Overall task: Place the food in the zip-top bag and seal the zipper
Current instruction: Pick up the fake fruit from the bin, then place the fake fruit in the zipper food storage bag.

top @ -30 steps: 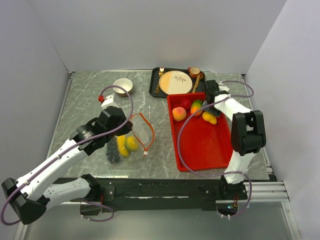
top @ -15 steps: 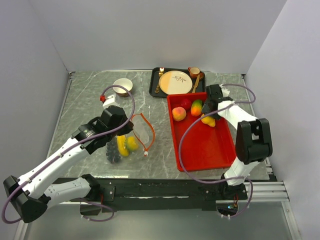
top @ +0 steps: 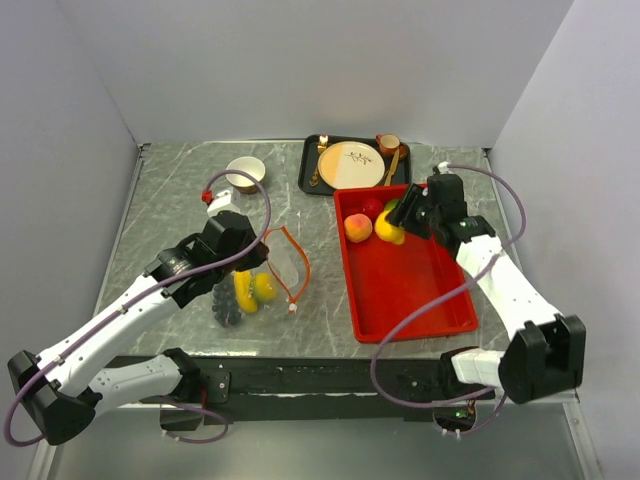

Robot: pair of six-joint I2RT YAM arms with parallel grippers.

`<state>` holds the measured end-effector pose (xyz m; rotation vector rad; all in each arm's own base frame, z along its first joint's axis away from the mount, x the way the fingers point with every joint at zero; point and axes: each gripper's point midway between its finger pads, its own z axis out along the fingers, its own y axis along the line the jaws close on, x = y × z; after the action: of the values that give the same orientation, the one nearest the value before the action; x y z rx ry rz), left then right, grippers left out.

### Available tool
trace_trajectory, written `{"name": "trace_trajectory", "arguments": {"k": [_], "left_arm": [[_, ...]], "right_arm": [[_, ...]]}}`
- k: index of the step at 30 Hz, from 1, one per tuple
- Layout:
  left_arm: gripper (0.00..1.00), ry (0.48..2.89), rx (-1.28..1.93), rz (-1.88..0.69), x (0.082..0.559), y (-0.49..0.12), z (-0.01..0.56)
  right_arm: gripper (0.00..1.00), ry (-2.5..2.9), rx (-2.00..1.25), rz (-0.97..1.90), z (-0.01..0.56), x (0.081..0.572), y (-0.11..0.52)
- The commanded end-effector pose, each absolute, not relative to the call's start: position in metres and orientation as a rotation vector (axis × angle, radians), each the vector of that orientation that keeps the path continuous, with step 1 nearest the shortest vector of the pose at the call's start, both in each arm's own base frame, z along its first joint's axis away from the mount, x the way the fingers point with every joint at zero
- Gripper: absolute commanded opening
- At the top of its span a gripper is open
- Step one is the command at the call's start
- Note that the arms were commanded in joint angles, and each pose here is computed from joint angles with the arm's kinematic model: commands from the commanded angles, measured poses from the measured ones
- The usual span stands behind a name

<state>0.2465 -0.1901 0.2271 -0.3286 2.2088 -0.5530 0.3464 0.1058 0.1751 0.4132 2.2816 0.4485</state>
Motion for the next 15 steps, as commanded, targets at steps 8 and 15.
{"name": "trace_trajectory", "arguments": {"k": [8, 15], "left_arm": [[0.01, 2.158, -0.324, -0.629, 0.255, -0.203, 0.243], [0.01, 2.155, -0.324, -0.649, 0.253, -0.204, 0.242]], "right_arm": [[0.20, 2.109, 0.166, 1.158, 0.265, 0.310, 0.245], [0.20, 2.096, 0.085, 1.380, 0.271, 0.286, 0.290]]}}
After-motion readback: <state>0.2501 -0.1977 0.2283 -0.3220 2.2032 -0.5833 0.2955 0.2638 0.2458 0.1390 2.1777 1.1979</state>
